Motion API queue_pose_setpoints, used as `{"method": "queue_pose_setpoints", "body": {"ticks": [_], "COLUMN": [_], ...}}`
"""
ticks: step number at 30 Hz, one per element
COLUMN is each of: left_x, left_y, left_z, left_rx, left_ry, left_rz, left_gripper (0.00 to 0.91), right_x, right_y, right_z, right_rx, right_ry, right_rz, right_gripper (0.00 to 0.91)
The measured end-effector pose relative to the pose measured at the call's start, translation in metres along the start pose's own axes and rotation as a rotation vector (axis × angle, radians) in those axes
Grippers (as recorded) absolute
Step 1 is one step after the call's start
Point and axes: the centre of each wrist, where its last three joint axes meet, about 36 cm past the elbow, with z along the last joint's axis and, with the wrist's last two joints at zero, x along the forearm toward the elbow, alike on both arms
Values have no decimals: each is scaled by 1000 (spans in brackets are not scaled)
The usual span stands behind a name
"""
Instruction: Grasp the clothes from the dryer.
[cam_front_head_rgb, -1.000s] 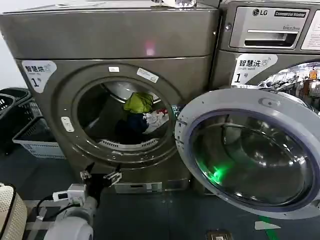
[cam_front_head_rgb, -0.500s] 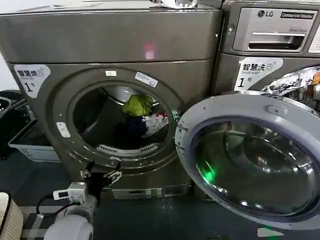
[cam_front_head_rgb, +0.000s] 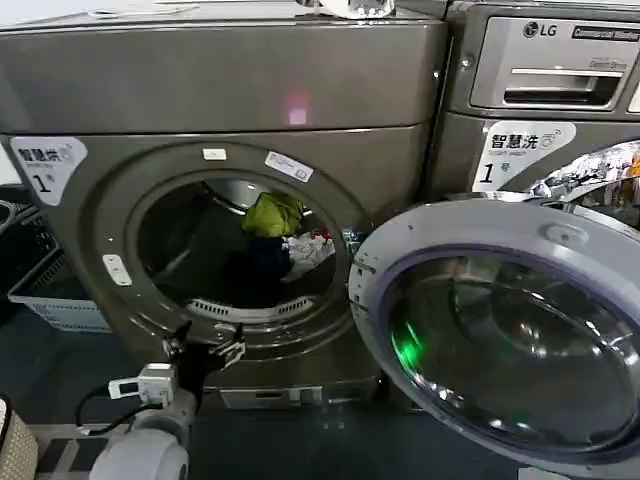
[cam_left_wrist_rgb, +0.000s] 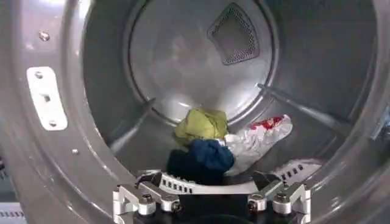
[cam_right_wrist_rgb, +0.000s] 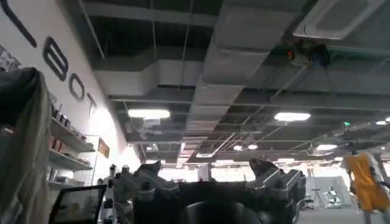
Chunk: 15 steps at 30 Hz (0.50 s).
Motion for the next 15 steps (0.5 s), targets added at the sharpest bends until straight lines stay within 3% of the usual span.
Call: {"method": "queue_pose_setpoints", "body": {"ticks": [15], "left_x": [0], "left_y": [1], "left_z": [1], "left_rx": [-1], "left_ry": [4], "left_rz": [-5], "left_gripper": [907], "right_x": [0], "right_y": [-3], "right_z": [1], "right_rx": [0], "right_ry": [2], "right_rz": [9], "right_gripper": [907]}}
